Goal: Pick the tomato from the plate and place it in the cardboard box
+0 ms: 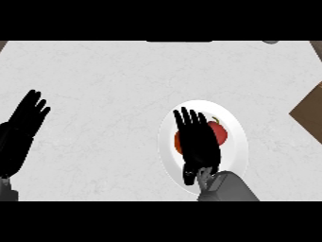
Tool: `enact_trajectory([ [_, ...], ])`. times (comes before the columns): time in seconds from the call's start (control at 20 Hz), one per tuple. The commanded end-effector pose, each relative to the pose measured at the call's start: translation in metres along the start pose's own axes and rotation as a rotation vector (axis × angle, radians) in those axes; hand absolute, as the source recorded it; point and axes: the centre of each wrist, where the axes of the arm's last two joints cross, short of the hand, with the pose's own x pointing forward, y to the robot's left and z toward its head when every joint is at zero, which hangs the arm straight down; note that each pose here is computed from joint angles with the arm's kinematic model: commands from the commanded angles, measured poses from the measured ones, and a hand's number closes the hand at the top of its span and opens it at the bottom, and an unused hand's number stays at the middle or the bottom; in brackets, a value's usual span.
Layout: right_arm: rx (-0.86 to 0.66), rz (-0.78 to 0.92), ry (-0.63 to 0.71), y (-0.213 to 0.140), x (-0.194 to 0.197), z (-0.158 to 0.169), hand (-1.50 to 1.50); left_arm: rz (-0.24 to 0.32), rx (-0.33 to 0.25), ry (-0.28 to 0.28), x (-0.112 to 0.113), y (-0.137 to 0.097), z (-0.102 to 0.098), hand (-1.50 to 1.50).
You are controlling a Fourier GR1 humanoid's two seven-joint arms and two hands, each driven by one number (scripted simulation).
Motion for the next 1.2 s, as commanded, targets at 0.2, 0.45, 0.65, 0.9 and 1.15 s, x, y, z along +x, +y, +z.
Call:
enact_trajectory([
  [0.2, -0.061, 0.001, -0.071, 0.01, -0.003, -0.021, 1.5, -0.005, -0.013, 0.005, 0.001, 0.006, 0.005, 0.0],
  [0.45, -0.063, 0.044, -0.1, 0.002, -0.021, -0.008, 1.5, -0.002, 0.019, -0.008, -0.017, -0.005, 0.001, 0.0],
  [0.65, -0.05, 0.018, -0.079, 0.009, -0.012, -0.028, 1.5, -0.007, -0.013, -0.008, 0.01, 0.015, 0.011, 0.0],
  [0.9, 0.127, -0.047, 0.007, -0.012, -0.108, -0.025, 1.5, -0.007, 0.001, 0.002, 0.0, 0.011, 0.004, 0.0],
  [1.15, 0.096, -0.026, 0.014, -0.03, -0.15, -0.009, 1.5, -0.006, 0.009, -0.009, -0.013, 0.009, 0.003, 0.0],
])
